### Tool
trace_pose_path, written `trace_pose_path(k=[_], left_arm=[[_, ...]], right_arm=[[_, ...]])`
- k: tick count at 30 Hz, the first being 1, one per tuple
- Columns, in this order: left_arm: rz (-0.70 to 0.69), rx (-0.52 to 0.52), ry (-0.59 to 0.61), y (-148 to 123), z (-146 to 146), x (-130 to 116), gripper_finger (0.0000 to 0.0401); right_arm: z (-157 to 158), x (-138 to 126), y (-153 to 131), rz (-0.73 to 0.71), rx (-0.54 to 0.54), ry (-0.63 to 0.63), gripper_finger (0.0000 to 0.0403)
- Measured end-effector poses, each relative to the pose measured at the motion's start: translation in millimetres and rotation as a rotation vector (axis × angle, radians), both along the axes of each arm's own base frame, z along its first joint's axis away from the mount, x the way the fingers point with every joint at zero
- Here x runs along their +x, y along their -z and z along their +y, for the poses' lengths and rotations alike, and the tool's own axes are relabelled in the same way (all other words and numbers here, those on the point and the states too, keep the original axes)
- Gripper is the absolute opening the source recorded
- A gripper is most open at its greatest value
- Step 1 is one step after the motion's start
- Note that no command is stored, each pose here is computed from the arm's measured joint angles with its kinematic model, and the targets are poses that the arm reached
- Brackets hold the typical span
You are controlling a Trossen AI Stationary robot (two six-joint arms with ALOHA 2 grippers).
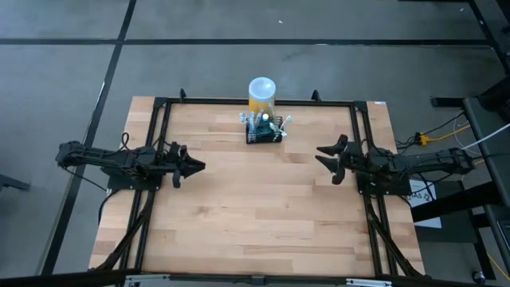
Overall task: Pick & Place toothbrushing station
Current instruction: Return to Home Position
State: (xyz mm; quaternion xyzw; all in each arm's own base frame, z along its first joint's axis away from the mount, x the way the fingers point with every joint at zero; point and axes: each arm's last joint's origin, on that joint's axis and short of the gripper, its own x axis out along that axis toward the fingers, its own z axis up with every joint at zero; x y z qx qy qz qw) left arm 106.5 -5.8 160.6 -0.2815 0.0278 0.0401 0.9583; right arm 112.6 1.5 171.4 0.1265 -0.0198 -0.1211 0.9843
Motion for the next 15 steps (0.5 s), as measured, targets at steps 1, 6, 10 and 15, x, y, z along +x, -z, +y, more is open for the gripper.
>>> trace_pose_path(k=[1, 6, 10, 15], left_arm=[[-0.003, -0.001, 0.012, -0.3, -0.3, 0.1, 0.0072], [-0.005, -0.003, 0.013, -0.5, 0.7, 0.2, 0.0072], [-0.004, -0.002, 0.012, -0.4, 0.7, 0.2, 0.0072], [-0.002, 0.030, 0.009, -0.3, 0.9, 0.2, 0.0072]], right_arm=[[1.0, 0.0, 0.2, 0.002, 0.000, -0.009, 0.0181], [1.6, 0.0, 0.7, 0.007, -0.001, -0.014, 0.0181], [1.6, 0.0, 0.7, 0.007, -0.001, -0.014, 0.0181], [1.6, 0.0, 0.7, 0.007, -0.001, -0.014, 0.0181]])
